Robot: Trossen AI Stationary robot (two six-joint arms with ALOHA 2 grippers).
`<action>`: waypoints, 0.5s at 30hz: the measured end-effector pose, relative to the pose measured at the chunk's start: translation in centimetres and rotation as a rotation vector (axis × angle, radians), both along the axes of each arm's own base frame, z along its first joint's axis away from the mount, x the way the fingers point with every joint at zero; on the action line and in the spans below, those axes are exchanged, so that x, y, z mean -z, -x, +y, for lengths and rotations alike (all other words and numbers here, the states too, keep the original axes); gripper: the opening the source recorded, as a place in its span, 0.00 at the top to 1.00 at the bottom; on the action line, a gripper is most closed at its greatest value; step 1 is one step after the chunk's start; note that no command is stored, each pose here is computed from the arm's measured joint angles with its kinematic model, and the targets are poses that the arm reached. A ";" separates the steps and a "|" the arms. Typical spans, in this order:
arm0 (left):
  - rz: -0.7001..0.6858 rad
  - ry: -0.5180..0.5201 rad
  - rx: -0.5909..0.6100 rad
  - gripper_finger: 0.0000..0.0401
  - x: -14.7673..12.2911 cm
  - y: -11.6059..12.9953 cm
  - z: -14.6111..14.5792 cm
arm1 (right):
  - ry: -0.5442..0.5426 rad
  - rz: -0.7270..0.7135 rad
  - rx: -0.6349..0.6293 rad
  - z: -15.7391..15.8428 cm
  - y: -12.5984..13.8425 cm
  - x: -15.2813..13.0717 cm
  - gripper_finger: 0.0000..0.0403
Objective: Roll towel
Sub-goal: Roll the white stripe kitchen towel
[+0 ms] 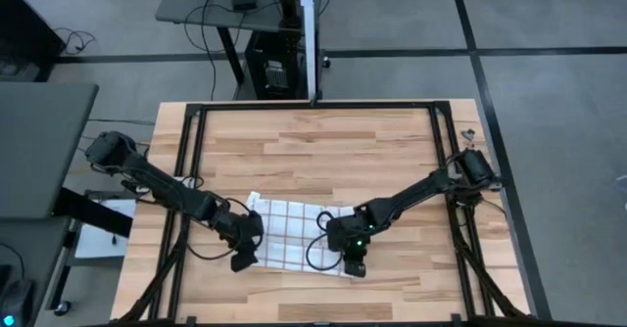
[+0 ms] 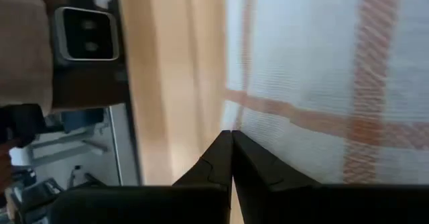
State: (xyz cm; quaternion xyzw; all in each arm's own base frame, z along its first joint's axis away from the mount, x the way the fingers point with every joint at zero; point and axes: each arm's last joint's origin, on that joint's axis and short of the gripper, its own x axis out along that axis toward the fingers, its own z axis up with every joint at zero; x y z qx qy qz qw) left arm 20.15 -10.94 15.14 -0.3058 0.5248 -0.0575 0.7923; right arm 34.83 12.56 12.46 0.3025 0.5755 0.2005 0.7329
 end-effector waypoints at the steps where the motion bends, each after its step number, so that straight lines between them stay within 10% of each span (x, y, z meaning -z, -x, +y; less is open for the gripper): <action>1: 0.006 0.003 -0.006 0.50 0.3 0.2 0.1 | -0.003 0.008 -0.003 0.0 0.0 0.3 1.00; 15: 0.023 0.016 -0.019 0.50 2.2 1.6 0.8 | -0.034 0.054 0.063 -2.6 -0.4 0.8 1.00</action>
